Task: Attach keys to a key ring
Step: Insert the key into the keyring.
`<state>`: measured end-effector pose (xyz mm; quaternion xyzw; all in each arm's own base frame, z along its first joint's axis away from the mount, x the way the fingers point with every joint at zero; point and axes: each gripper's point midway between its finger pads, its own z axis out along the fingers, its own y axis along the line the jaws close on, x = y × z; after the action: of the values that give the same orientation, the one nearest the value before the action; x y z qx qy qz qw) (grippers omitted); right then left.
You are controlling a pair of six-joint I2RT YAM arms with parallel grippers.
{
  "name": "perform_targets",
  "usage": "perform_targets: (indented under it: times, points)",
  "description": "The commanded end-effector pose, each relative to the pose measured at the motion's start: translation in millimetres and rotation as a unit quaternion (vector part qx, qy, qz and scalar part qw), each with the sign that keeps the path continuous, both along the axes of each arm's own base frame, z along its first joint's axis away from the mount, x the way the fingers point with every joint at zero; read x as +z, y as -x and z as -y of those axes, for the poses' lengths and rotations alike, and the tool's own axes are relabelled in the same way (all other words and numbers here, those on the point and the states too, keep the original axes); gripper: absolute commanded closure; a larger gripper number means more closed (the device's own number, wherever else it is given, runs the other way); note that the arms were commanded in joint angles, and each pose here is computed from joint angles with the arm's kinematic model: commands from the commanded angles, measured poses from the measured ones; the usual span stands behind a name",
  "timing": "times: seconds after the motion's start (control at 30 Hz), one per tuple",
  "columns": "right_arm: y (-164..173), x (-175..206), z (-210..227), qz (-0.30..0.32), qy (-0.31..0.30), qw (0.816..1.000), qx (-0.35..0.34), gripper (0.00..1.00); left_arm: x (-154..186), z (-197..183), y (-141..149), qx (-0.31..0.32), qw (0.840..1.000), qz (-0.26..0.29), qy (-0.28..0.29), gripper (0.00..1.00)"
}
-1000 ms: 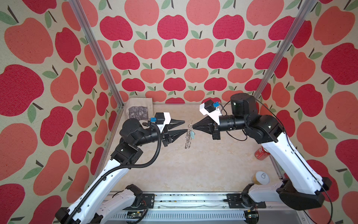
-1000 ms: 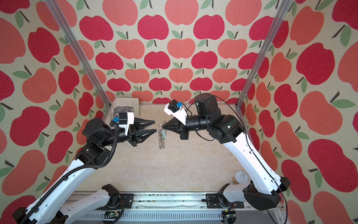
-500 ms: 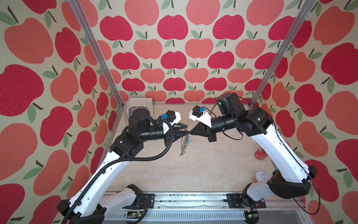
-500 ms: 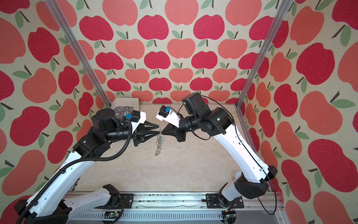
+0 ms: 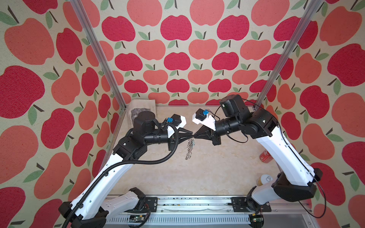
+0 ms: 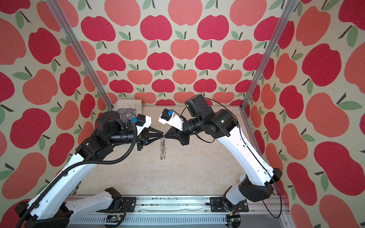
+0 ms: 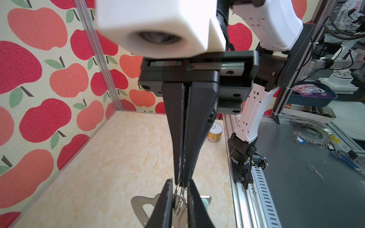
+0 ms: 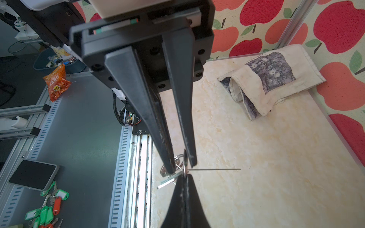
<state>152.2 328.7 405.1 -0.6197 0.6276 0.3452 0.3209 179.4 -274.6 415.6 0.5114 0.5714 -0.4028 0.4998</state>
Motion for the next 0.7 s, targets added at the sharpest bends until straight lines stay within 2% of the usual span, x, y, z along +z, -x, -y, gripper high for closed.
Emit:
perform_targets:
  times: [0.0,0.33,0.47,0.6,0.67]
  points:
    - [5.3,12.1,0.8,0.016,-0.014,1.0,0.01,1.0,7.5,1.3,4.9,-0.011,1.0,0.009,0.004,0.86]
    - [5.7,15.2,-0.1,0.019,-0.024,0.999,0.01,1.0,5.7,3.8,6.1,-0.015,1.0,0.007,0.002,0.93]
    - [5.4,16.5,-0.1,0.021,-0.028,0.999,0.009,1.0,5.9,3.3,7.3,-0.014,1.0,0.009,0.002,1.0]
    - [5.3,16.2,-0.6,0.018,-0.029,0.999,0.008,1.0,7.5,3.4,7.2,-0.013,1.0,0.015,0.006,1.0]
    - [4.0,14.8,1.1,0.021,-0.026,0.999,0.003,0.94,9.5,3.0,6.0,-0.009,1.0,0.024,0.012,1.0]
